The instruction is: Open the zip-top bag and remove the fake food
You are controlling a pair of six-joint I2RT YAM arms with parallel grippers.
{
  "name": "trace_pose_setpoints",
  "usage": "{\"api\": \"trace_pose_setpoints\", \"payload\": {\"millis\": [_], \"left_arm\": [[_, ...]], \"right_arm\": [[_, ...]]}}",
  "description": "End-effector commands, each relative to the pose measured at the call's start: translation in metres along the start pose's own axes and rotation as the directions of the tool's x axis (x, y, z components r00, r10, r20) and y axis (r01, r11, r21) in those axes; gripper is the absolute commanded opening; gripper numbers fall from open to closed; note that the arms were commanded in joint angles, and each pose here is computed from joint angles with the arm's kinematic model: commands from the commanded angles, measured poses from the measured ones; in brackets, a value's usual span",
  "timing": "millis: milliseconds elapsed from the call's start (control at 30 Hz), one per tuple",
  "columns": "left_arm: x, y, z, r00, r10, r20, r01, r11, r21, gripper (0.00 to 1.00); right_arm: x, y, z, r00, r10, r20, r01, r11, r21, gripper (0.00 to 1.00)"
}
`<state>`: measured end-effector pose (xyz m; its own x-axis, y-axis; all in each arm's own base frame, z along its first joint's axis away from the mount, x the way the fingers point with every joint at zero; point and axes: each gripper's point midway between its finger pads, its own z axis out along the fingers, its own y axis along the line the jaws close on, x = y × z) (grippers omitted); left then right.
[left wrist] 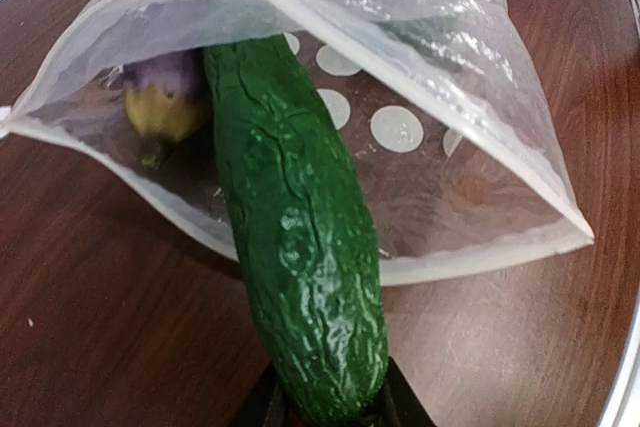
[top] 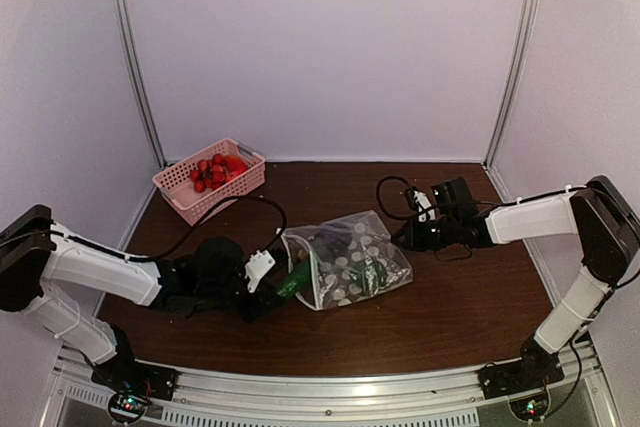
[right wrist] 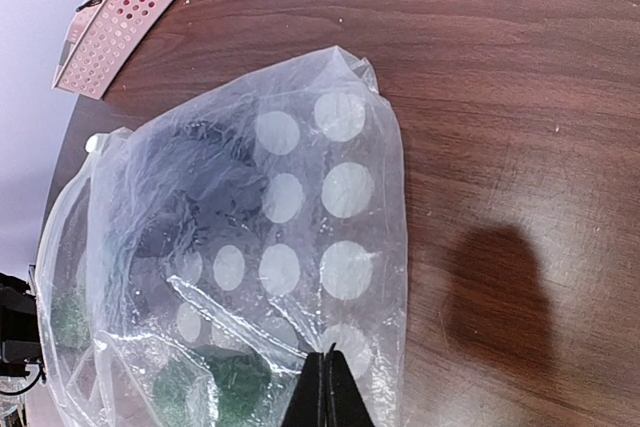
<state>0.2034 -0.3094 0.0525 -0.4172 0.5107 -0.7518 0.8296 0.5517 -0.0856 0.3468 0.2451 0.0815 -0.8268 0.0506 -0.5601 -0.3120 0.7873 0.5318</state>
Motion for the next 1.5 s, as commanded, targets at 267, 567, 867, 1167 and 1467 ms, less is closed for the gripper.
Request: {"api": "trace_pose_setpoints", "payload": {"millis": [267, 567, 867, 1167, 1467], "left_arm": [[0.017, 0.004, -0.078, 0.96, -0.259, 0.109, 0.264, 0.964, -0.027, 0.08], [-0.021, 0.05, -0.13, 0.88, -0.38, 0.285, 0.429, 0.893, -0.134, 0.08], [-0.078, 0.125, -0.136, 0.844, -0.429, 0.322, 0.504, 0.84, -0.203, 0.08], [-0.1, 0.239, -0.156, 0.736, -0.558, 0.383, 0.663, 0.708, -0.243, 0.09], [-0.086, 0.309, -0.145, 0.636, -0.672, 0.378, 0.766, 0.607, -0.209, 0.1]], "right_arm": [[-0.008, -0.004, -0.005, 0.999, 0.004, 0.038, -0.004, 1.0, -0.008, 0.0], [-0.011, -0.003, -0.005, 0.999, 0.004, 0.043, -0.003, 1.0, -0.019, 0.0], [-0.014, 0.0, -0.005, 0.999, 0.011, 0.049, -0.009, 0.999, -0.036, 0.0], [-0.017, 0.004, -0.006, 0.998, 0.01, 0.058, -0.008, 0.999, -0.048, 0.0], [-0.017, 0.004, -0.008, 0.998, 0.016, 0.066, -0.012, 0.999, -0.053, 0.0]]}}
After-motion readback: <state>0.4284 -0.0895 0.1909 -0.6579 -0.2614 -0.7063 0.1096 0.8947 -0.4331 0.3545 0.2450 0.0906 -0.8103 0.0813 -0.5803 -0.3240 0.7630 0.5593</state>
